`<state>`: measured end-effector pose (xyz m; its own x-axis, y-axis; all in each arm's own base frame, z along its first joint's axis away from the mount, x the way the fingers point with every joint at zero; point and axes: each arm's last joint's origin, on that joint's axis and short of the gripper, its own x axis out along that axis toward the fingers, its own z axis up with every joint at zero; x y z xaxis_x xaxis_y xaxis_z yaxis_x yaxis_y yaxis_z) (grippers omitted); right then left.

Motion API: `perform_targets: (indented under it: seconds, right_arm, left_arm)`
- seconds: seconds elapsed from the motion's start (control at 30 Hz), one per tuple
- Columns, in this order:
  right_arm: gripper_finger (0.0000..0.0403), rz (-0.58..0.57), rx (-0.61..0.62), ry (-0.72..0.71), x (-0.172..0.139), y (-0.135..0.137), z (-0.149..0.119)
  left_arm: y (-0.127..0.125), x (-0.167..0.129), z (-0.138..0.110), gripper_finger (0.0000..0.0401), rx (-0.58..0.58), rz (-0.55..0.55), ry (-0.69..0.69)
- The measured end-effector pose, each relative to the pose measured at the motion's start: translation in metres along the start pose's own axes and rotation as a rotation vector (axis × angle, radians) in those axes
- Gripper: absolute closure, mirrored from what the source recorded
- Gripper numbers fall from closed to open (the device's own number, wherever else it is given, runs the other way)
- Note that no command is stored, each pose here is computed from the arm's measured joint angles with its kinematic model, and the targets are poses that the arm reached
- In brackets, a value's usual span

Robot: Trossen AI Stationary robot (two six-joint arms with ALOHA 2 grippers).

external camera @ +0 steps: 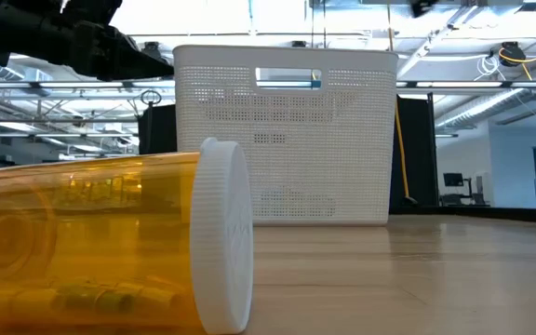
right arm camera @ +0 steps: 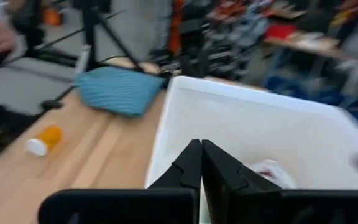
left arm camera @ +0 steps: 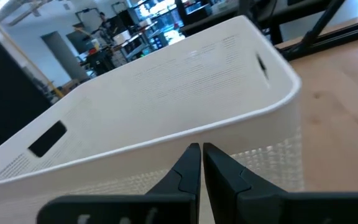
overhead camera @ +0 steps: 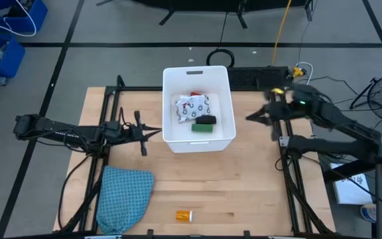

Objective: Pick & place medical supplies in basket/bin
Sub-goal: Put the orange pill bottle into the white bin

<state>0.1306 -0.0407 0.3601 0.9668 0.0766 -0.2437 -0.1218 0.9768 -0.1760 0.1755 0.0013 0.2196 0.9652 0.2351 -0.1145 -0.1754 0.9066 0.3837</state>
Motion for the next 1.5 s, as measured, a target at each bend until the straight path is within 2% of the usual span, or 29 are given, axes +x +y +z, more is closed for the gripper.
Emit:
perform_targets:
  seconds: [0.1,0.27,0.4,0.6,0.83,0.97,1.13,1.5]
  right_arm:
    - [0.0402,-0.039,0.028,-0.066,-0.017,0.011,-0.012]
    - [0.0403,-0.020,0.115,-0.120,-0.027,0.028,-0.044]
    - [0.0403,-0.022,0.213,-0.206,-0.014,0.032,-0.079]
    - [0.0403,0.047,0.264,-0.251,0.010,0.037,-0.124]
    - [0.0403,0.096,0.285,-0.323,0.026,0.048,-0.155]
    - [0.0403,0.167,0.235,-0.380,0.030,0.058,-0.158]
    - [0.0403,0.121,0.084,-0.380,0.032,0.063,-0.158]
    - [0.0403,0.156,0.026,-0.482,0.022,0.065,-0.150]
  left_arm:
    - [0.000,0.000,0.000,0.0377,-0.001,0.014,0.005]
    - [0.000,0.000,0.000,0.0377,0.020,0.014,0.005]
    - [0.000,0.000,0.000,0.0377,0.024,0.015,0.005]
    - [0.002,0.000,0.003,0.0377,-0.009,0.026,-0.024]
    - [0.001,0.000,0.002,0.0377,-0.012,0.022,-0.012]
    - [0.001,0.000,0.001,0.0377,-0.014,0.019,-0.006]
    - [0.001,0.000,-0.001,0.0377,-0.021,0.037,0.017]
    - [0.003,-0.002,0.001,0.0377,-0.014,0.081,0.017]
